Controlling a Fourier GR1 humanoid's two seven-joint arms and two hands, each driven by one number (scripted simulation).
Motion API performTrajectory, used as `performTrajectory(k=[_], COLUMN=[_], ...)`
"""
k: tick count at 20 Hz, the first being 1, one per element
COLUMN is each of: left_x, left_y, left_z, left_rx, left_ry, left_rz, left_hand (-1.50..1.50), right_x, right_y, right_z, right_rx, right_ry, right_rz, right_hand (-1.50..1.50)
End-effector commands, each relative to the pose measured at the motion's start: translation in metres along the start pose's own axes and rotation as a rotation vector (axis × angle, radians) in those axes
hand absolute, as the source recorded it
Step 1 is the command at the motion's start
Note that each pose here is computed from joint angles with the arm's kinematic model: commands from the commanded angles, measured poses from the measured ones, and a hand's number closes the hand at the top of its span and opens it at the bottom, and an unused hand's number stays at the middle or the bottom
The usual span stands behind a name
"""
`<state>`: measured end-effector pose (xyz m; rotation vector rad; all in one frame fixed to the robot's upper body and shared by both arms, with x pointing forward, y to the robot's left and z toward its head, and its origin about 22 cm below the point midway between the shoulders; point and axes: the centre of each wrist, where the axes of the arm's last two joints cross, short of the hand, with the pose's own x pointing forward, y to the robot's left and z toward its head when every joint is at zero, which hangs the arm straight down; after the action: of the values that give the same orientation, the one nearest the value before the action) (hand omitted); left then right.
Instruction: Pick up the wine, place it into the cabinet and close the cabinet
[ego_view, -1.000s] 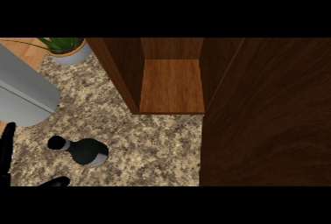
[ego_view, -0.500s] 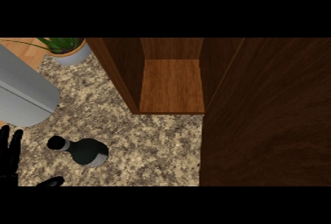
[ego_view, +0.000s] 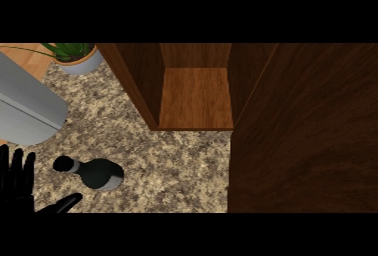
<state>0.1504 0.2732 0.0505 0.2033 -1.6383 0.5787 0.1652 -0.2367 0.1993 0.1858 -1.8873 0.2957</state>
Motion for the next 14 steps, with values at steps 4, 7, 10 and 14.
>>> performTrajectory(k=[4, 7, 10, 14], left_x=[-0.034, -0.043, -0.057, -0.056], left_y=[0.013, 0.009, 0.023, 0.018], left_z=[-0.01, 0.001, -0.013, -0.008], left_rx=[-0.009, -0.006, -0.034, -0.032], left_ry=[0.014, 0.019, 0.03, 0.04], left_rz=[0.009, -0.004, 0.014, 0.013], left_hand=[-1.5, -1.5, -1.5, -1.5], right_x=[0.021, 0.022, 0.022, 0.036], right_y=[0.016, 0.005, 0.01, 0.014], right_z=[0.014, 0.019, 0.023, 0.032], right_rx=[0.044, 0.053, 0.025, 0.051], right_ry=[-0.068, -0.06, -0.067, -0.079], right_rz=[-0.041, -0.032, -0.045, -0.045], right_hand=[-1.5, -1.5, -1.5, -1.5])
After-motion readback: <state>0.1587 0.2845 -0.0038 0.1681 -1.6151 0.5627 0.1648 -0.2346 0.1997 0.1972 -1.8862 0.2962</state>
